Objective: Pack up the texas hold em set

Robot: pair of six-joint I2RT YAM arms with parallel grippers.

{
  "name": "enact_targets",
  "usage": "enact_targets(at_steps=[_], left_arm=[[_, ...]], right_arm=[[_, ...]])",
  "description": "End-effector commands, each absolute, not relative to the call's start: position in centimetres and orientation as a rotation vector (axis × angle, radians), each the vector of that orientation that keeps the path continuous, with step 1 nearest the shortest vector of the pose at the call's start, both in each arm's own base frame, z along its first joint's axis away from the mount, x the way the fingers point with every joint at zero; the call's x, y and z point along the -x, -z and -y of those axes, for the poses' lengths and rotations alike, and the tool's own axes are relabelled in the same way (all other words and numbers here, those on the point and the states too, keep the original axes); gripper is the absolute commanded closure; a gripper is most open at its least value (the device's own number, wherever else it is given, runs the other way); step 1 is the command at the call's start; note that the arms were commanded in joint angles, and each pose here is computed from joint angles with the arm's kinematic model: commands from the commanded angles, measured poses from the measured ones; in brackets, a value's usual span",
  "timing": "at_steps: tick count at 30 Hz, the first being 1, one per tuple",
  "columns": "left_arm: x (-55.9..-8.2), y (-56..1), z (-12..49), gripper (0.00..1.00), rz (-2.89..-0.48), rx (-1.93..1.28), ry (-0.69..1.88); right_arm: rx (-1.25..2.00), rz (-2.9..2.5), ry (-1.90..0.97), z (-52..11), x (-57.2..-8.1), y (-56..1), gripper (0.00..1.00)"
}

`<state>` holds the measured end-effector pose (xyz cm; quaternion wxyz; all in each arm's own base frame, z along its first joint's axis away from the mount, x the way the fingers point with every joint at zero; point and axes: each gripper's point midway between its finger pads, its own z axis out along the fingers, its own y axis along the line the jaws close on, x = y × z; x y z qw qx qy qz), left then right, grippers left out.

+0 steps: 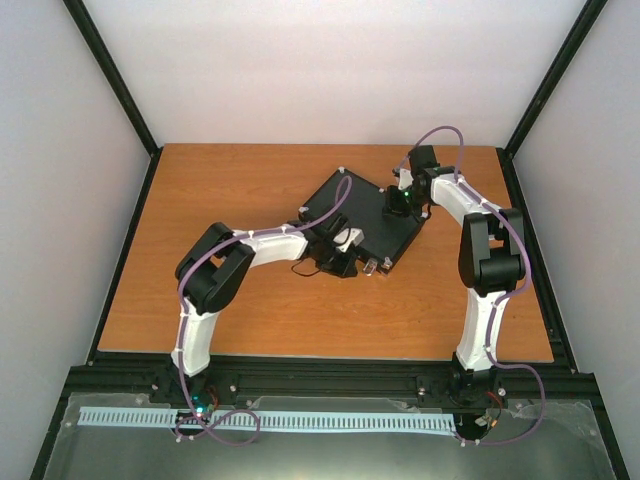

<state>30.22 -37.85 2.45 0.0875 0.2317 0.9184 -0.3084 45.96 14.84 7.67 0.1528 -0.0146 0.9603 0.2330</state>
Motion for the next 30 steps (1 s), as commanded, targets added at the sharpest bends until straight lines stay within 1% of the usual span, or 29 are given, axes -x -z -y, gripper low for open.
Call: enact_targets(at_steps=[1, 4, 8, 15, 25, 30], left_arm=[[-29.4, -6.2, 37.7, 0.99, -2.613, -0.836, 0.964], [-28.5, -7.0, 37.6, 0.99, -2.578, -0.888, 1.007], [-28.5, -8.4, 39.4, 0.99, -2.515, -0.926, 1.131], [-29.0, -7.2, 41.1, 0.99, -2.531, -0.972, 1.205], [-30.4, -4.8, 41.2, 0.99, -2.591, -0.914, 1.128], [-32.7, -3.7, 41.0, 0.99, -2.607, -0.805, 0.996]], right_arm=[[-0.036, -2.964, -0.503, -12.3, -43.2, -0.5, 0.97], [-0.038, -2.963, -0.505, -12.3, -43.3, -0.5, 0.97], [-0.041, -2.966, -0.506, -12.4, -43.3, -0.4, 0.97], [-0.034, -2.971, -0.488, -12.2, -43.3, -0.2, 0.97], [-0.035, -2.972, -0.488, -12.2, -43.8, 0.0, 0.97], [-0.04, -2.973, -0.491, -12.3, -44.0, 0.1, 0.97]])
